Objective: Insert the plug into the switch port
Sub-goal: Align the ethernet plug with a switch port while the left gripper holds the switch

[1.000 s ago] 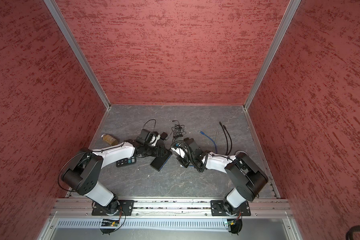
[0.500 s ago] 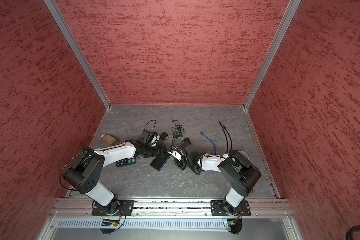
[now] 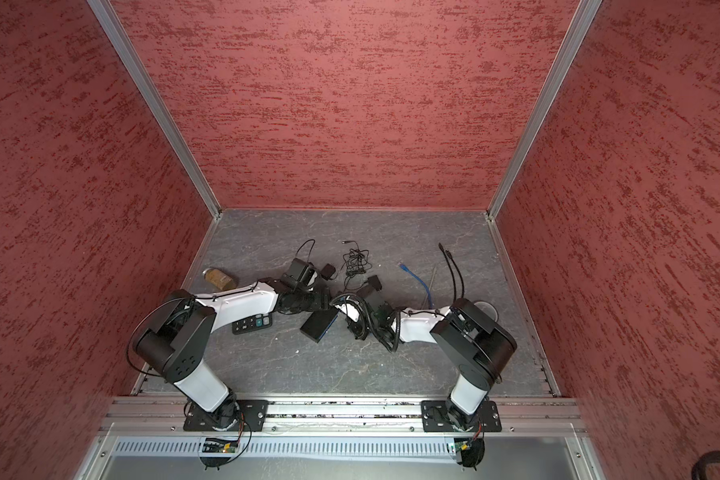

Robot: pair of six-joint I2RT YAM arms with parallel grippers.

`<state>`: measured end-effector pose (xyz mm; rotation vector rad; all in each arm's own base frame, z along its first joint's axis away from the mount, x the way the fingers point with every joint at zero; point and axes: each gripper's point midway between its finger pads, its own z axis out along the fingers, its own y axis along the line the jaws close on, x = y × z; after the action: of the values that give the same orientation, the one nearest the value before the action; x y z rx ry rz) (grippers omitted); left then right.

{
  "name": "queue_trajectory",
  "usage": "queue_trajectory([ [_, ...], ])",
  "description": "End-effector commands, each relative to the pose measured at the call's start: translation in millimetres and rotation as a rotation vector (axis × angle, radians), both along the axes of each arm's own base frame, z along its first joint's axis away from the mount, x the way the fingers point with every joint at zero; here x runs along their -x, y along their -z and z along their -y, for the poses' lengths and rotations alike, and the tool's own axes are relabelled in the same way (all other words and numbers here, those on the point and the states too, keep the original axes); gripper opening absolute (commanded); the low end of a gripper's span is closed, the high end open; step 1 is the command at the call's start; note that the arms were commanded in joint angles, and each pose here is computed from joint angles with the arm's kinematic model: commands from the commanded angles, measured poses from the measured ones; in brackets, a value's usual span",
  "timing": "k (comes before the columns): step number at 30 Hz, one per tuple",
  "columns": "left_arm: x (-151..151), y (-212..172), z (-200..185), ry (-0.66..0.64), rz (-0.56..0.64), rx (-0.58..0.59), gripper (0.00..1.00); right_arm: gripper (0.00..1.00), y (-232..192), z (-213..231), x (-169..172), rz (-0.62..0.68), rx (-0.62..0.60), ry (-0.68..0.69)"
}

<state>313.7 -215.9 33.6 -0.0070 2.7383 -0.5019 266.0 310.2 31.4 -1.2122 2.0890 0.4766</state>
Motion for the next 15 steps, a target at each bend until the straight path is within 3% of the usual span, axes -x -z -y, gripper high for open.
queue_trajectory([
  [1, -4.8, -4.0, 10.8, 0.009, 0.024, 0.007, 0.85, 0.02, -11.9, -12.5, -10.3, 0.041, -0.026, 0.010],
  [15, -0.7, 7.7, 19.0, 0.014, 0.003, 0.016, 0.72, 0.01, -8.2, -18.3, -14.0, 0.060, 0.001, 0.002],
])
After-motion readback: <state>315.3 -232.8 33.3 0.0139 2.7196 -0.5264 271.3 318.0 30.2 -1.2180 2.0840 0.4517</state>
